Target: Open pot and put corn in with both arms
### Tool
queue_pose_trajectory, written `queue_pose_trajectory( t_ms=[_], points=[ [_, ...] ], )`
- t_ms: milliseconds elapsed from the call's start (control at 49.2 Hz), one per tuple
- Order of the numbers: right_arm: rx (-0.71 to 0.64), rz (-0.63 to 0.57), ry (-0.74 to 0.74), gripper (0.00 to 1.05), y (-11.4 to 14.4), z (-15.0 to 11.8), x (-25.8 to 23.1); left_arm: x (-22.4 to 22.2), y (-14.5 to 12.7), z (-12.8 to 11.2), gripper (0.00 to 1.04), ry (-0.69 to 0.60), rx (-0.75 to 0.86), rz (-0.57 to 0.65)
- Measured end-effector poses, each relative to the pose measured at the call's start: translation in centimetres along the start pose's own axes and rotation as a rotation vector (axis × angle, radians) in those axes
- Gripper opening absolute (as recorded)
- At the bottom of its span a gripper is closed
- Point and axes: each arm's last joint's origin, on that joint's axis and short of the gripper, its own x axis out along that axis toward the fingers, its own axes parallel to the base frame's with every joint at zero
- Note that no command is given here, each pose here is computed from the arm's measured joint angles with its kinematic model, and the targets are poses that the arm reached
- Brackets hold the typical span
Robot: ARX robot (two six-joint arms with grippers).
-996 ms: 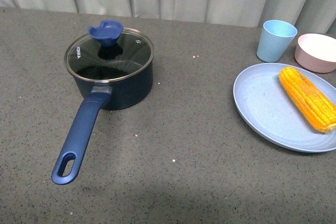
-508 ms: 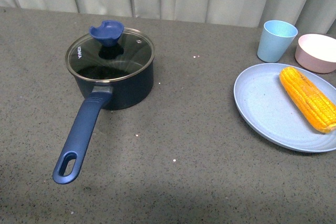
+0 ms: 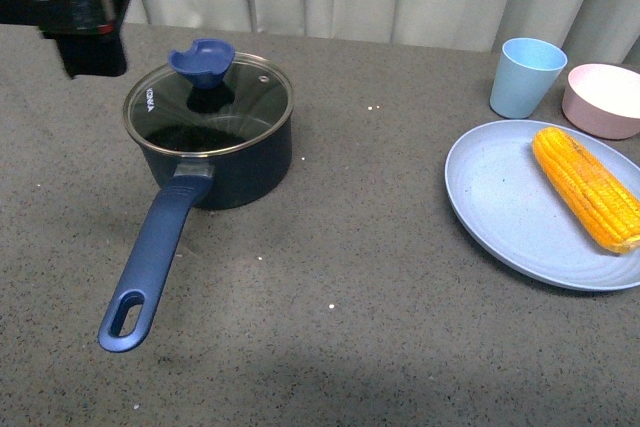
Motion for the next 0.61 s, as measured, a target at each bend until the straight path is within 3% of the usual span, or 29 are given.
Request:
queue_pose_trajectory(
  t_ms=[264, 610],
  points=[
    [0.0, 0.0, 0.0, 0.96, 0.0, 0.0, 0.0, 6.2, -1.4, -0.4, 0.98, 0.04, 0.028, -0.002],
    [0.0, 0.0, 0.0, 0.96, 0.0, 0.0, 0.0, 10.8, -2.5, -1.9, 0.98, 0.064, 0.083, 0.022]
  ],
)
